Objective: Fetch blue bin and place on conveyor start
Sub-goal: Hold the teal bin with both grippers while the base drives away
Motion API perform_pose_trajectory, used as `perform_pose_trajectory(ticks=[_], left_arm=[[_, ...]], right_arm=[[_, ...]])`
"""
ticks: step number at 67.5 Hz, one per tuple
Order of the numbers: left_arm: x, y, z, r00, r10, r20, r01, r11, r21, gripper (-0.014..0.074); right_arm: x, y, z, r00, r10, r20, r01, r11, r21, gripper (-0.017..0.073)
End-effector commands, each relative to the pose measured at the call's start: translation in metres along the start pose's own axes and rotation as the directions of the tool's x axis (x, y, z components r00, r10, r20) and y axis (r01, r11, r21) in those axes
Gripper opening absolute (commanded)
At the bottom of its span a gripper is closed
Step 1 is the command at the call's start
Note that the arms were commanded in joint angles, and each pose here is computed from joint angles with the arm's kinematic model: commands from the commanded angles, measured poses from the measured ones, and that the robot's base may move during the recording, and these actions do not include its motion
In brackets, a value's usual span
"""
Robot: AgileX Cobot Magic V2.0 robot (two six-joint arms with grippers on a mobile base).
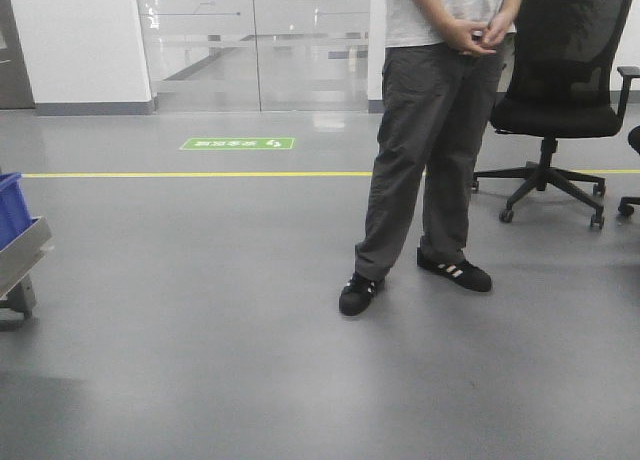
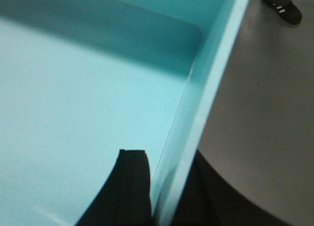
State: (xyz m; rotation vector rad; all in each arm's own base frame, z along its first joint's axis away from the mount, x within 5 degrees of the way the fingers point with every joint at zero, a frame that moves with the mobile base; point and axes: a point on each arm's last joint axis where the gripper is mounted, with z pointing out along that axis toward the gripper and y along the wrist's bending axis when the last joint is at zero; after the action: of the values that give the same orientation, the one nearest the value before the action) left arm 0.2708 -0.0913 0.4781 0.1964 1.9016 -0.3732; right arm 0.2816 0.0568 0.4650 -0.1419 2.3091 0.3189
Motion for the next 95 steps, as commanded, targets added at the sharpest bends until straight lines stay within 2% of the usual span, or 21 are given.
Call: perform_pose_trajectory(ticks=[1, 75, 95], left_arm=[[-0.0097, -0.0021, -0.0069, 0.996, -0.014, 0.085, 0.013, 1.0, 0.013, -0.0111], [-0.0097, -0.0021, -0.0069, 0.996, -0.014, 0.085, 0.013, 1.0, 0.013, -0.0111], [-0.0097, -0.0021, -0.0069, 0.996, -0.014, 0.085, 0.013, 1.0, 0.013, -0.0111]], right_arm=[[-0.0025, -0.0024, -0.0072, 0.998, -0.051, 0.034, 0.05, 0.998, 0.032, -0.0151], [-0.0027, -0.0024, -0.0072, 0.998, -0.051, 0.036, 0.05, 0.998, 0.032, -0.0151], [-0.0101, -0.0022, -0.0077, 0.992, -0.053, 0.118, 0.05, 0.998, 0.033, -0.0151]])
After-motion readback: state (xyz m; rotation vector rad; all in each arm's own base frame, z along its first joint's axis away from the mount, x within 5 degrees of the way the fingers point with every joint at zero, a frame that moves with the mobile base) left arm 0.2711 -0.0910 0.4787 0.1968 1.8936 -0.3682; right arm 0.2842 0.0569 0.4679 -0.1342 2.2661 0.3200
